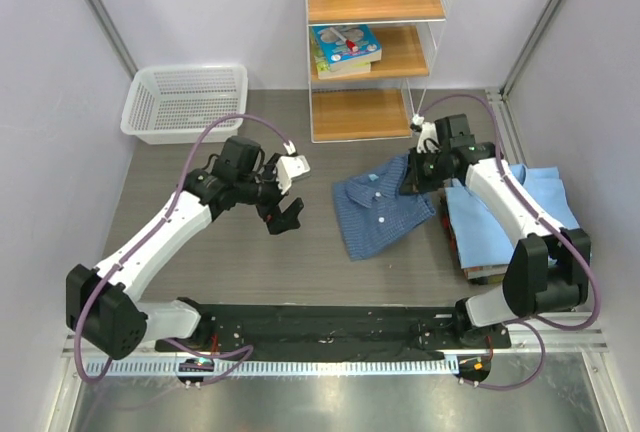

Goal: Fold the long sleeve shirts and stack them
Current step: Neatly place the folded shirt to the corner

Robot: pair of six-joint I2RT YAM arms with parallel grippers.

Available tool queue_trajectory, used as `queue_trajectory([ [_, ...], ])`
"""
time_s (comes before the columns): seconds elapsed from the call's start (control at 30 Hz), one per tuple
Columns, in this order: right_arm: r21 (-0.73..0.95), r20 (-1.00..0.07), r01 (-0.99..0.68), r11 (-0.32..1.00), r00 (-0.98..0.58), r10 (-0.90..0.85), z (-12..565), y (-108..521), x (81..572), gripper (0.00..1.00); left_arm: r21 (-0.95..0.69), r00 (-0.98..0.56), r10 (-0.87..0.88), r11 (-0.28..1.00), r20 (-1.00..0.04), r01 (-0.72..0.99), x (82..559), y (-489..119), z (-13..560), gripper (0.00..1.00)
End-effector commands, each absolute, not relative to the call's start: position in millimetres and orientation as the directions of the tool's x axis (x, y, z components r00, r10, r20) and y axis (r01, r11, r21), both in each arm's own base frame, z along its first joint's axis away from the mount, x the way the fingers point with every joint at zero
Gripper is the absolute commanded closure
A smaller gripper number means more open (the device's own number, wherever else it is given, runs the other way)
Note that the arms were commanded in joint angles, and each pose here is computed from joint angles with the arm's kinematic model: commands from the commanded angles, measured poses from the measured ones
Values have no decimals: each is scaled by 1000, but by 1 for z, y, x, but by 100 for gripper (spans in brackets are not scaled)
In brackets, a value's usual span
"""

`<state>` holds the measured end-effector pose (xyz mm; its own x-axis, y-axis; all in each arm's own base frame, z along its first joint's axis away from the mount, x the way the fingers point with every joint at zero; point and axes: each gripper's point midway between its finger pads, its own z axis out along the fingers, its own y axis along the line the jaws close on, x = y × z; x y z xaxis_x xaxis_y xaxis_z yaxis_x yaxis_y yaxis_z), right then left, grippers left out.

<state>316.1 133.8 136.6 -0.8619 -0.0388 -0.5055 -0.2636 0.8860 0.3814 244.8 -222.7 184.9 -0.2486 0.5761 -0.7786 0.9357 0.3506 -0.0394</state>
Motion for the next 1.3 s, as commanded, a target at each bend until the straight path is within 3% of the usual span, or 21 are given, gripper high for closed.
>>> queue_trajectory([
  [0.0,235,-403,-454,859,-850,-339,149,88,263,99,12,-264,657,384,-706,923,253,-201,162,0],
  [0.03,235,-363,-437,868,-868,-339,153,78,248,99,11,-266,659,384,-704,923,255,-200,161,0],
  [0.2,110,-410,-441,891,-837,-364,189,42,231,99,41,-253,666,392,-702,919,265,-198,160,0],
  [0.47,-36,-626,-422,906,-697,-349,268,29,212,99,48,-254,673,396,-694,917,269,-196,153,0],
  [0.93,31,-749,-354,935,-627,-213,333,27,188,99,82,-239,702,391,-671,917,276,-188,141,0],
  [1.27,-39,-685,-305,952,-685,-248,306,2,204,99,86,-242,717,388,-653,918,276,-180,136,0],
])
